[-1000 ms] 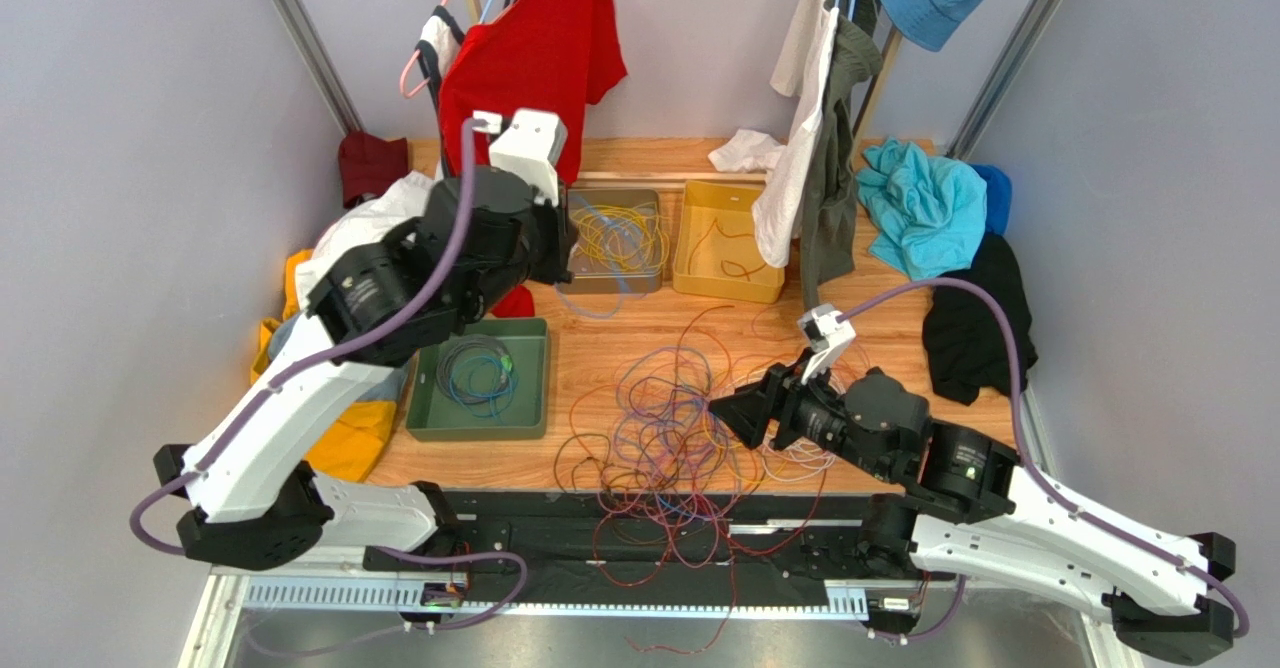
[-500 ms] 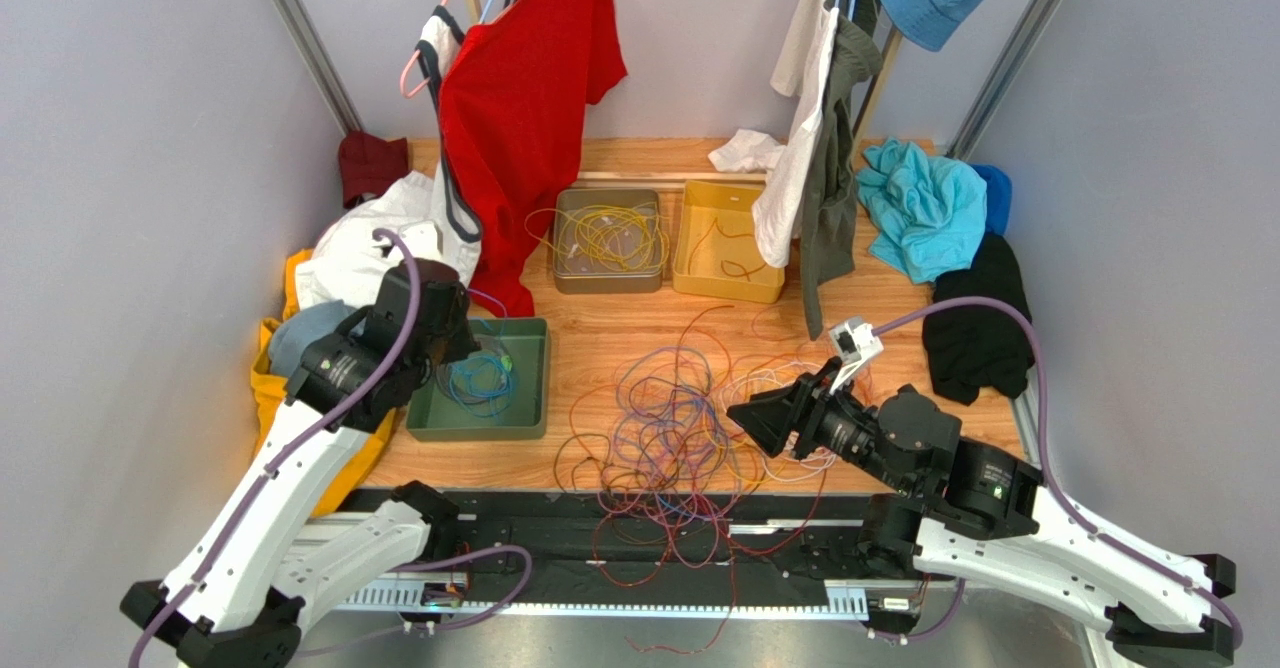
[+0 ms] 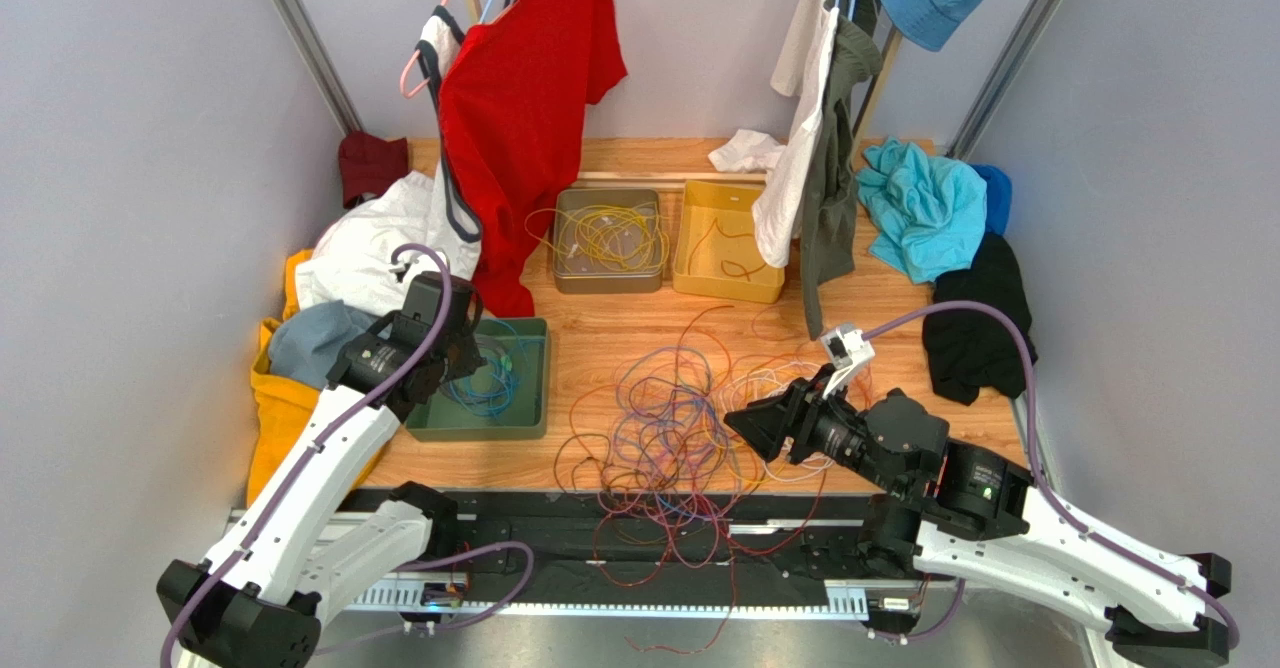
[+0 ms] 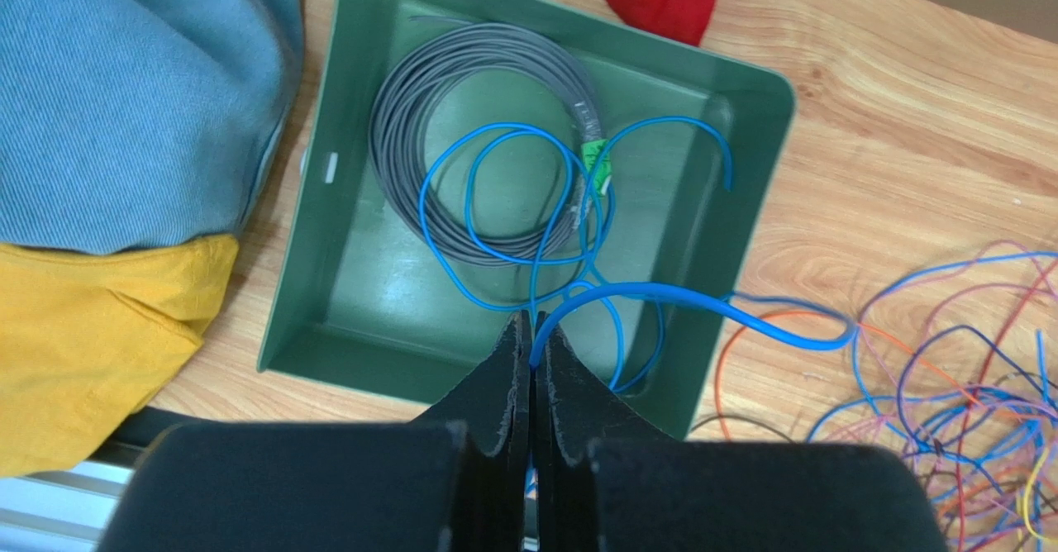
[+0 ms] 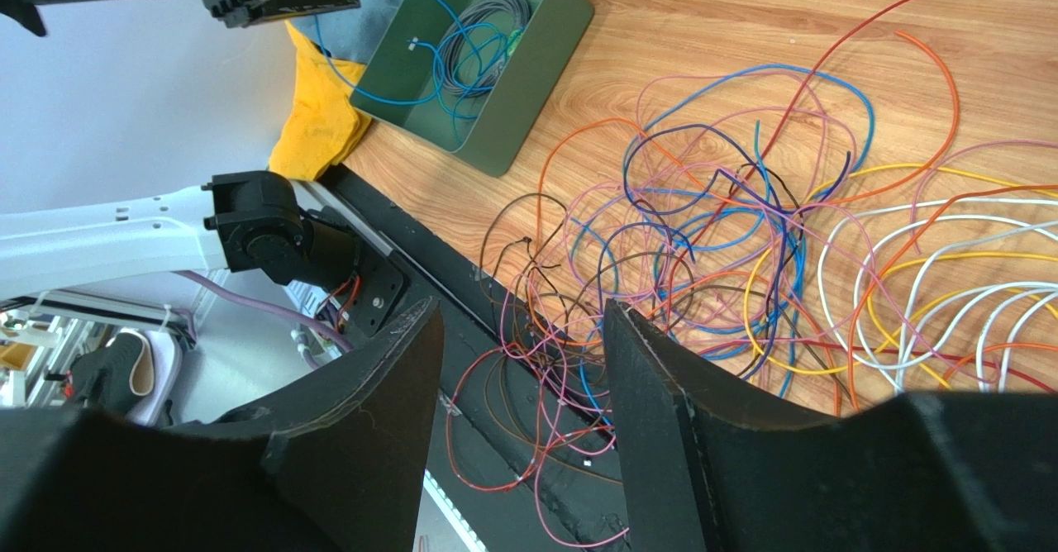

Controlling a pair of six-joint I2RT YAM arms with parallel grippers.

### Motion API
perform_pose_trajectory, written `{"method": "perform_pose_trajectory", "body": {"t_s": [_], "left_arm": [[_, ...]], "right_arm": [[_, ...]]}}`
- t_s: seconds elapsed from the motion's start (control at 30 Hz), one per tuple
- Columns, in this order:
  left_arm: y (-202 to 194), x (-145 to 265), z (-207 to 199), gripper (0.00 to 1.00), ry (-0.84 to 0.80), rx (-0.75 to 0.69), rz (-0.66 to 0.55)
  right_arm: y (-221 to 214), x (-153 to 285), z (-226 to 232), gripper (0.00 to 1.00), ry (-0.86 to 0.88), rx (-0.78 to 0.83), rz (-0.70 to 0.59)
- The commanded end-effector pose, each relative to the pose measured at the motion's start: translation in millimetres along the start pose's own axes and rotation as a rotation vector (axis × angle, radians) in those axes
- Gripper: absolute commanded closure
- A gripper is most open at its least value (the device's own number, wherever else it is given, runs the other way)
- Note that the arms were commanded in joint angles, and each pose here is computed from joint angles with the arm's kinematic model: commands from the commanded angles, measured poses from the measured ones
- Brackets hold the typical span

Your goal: Untangle the cables

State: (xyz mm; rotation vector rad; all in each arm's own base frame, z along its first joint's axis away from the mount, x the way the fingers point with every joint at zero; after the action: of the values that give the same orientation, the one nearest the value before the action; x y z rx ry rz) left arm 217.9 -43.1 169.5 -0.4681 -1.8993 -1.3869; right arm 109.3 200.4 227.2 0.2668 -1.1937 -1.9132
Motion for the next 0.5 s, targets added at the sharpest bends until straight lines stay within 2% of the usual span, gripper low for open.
{"method": "perform_pose_trajectory", "body": {"t_s": [0.0, 0.03, 0.07, 0.1, 0.17, 0.2, 0.3, 0.4, 0.47], "left_arm": [[4, -9, 1, 1.0, 0.002, 0.067, -0.02], [1, -11, 2, 0.98, 0.005, 0.068, -0.008], [1, -12, 3, 0.87, 0.01, 0.072, -0.003], [-1, -14, 5, 0.65, 0.022, 0.068, 0.012], [0, -13, 6, 0.49, 0.036, 0.067, 0.014], [0, -10, 7, 0.38, 0.037, 0.063, 0.018], [7, 0, 9, 0.24, 0.027, 0.068, -0.007], [13, 13, 9, 0.21, 0.002, 0.077, -0.03], [16, 26, 0, 0.21, -0.079, 0.086, -0.047]], "right_arm": [[3, 0, 1, 0.46, 0.004, -0.022, -0.019], [0, 0, 0, 0.46, 0.001, -0.021, -0.013], [0, 0, -1, 0.46, -0.001, -0.023, -0.012], [-1, 0, -1, 0.46, 0.0, -0.027, -0.011], [-3, 0, -2, 0.46, -0.003, -0.027, -0.007], [-3, 0, -2, 0.46, -0.002, -0.027, -0.008], [-3, 1, -5, 0.46, -0.015, -0.027, -0.008], [-3, 1, -6, 0.46, -0.02, -0.023, -0.008], [-4, 0, -6, 0.46, -0.021, -0.023, -0.009]]}}
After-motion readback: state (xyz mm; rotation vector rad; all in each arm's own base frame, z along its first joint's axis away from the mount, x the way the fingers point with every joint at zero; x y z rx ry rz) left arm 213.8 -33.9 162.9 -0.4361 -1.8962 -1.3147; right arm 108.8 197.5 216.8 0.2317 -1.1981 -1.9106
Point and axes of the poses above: each gripper's point midway between its finger pads, its own x axis back along the fingers, its own z axis along the line the jaws close on, y = z × x, the point moved 1 cm from there along x, back along the fingers, and after that the axes turned 5 degrees about x, right-handed, at the moved point
